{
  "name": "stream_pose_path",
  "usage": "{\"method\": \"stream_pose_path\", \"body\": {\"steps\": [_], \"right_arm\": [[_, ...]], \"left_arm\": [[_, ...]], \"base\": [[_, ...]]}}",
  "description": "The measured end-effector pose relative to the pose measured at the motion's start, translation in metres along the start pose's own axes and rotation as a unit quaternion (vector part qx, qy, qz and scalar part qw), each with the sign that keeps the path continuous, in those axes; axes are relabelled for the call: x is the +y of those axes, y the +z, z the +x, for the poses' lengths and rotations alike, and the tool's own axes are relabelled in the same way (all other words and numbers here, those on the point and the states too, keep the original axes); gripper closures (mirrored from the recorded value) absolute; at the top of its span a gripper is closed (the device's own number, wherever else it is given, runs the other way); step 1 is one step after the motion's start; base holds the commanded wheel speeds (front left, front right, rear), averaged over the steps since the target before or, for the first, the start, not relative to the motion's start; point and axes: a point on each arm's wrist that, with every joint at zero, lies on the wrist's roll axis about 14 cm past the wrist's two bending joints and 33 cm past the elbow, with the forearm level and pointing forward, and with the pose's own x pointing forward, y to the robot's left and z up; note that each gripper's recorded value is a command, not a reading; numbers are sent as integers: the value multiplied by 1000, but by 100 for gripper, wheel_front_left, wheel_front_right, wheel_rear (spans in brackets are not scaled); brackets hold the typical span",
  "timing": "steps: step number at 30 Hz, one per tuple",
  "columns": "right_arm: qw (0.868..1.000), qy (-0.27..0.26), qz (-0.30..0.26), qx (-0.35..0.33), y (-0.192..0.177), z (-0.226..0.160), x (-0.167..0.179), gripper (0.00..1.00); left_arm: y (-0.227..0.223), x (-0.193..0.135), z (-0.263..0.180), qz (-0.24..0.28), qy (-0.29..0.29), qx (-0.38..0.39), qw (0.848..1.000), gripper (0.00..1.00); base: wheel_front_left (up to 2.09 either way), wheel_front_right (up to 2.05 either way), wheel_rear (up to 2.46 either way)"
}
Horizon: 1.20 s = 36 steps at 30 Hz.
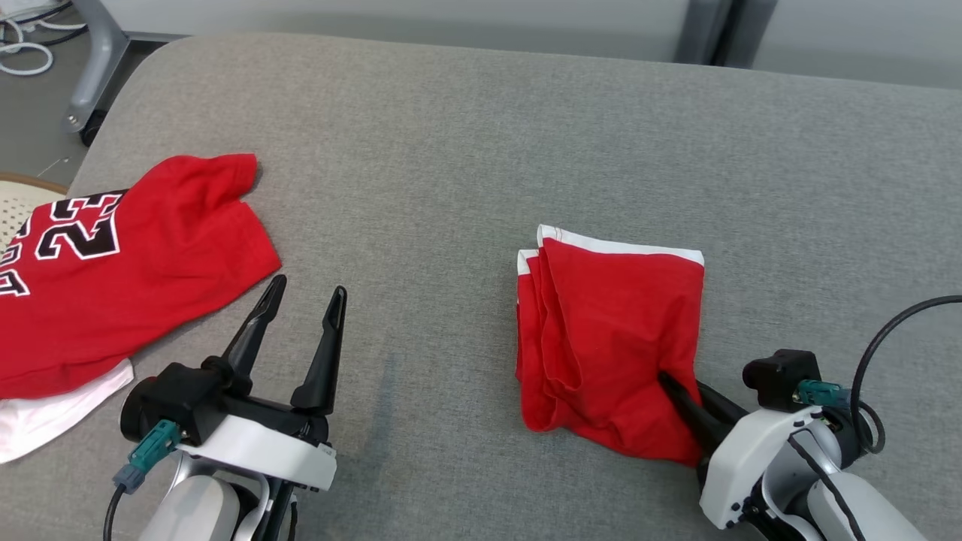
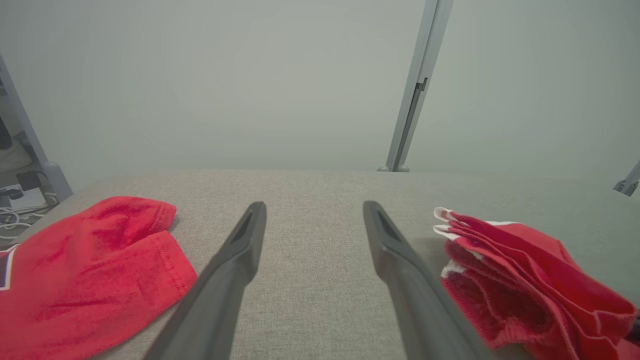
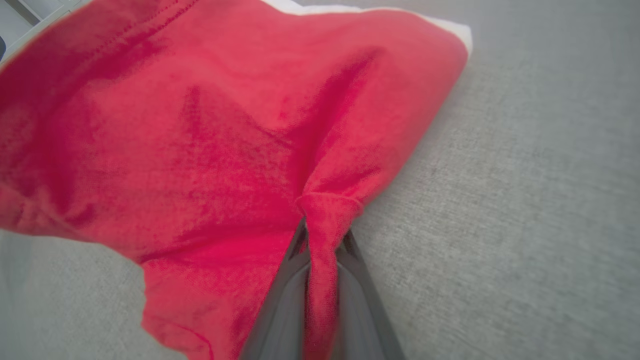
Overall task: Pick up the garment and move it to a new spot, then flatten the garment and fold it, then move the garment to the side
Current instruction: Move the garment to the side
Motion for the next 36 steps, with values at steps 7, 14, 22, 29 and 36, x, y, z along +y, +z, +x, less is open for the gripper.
{"method": "stream_pose_path", "body": {"steps": [7, 14, 22, 29, 36], "right_arm": [[998, -51, -46, 12, 5, -38, -41, 100], [993, -81, -79, 19, 13, -62, -67, 100], [978, -133, -155, 51, 29, -72, -131, 100], [947, -226, -210, 89, 35, -116, -214, 100], [904, -330, -246, 111, 51, -167, -292, 100]], "left_arm": [[1, -21, 8, 3, -39, -2, 999, 0], [-1, -47, 28, 6, -90, 2, 996, 0], [-14, -75, 68, 11, -151, 13, 988, 0], [-37, -114, 101, 8, -222, 29, 975, 0], [-69, -147, 129, -1, -281, 48, 958, 0]], "base": [[0, 0, 0], [0, 0, 0], [0, 0, 0], [0, 0, 0], [0, 0, 0]]}}
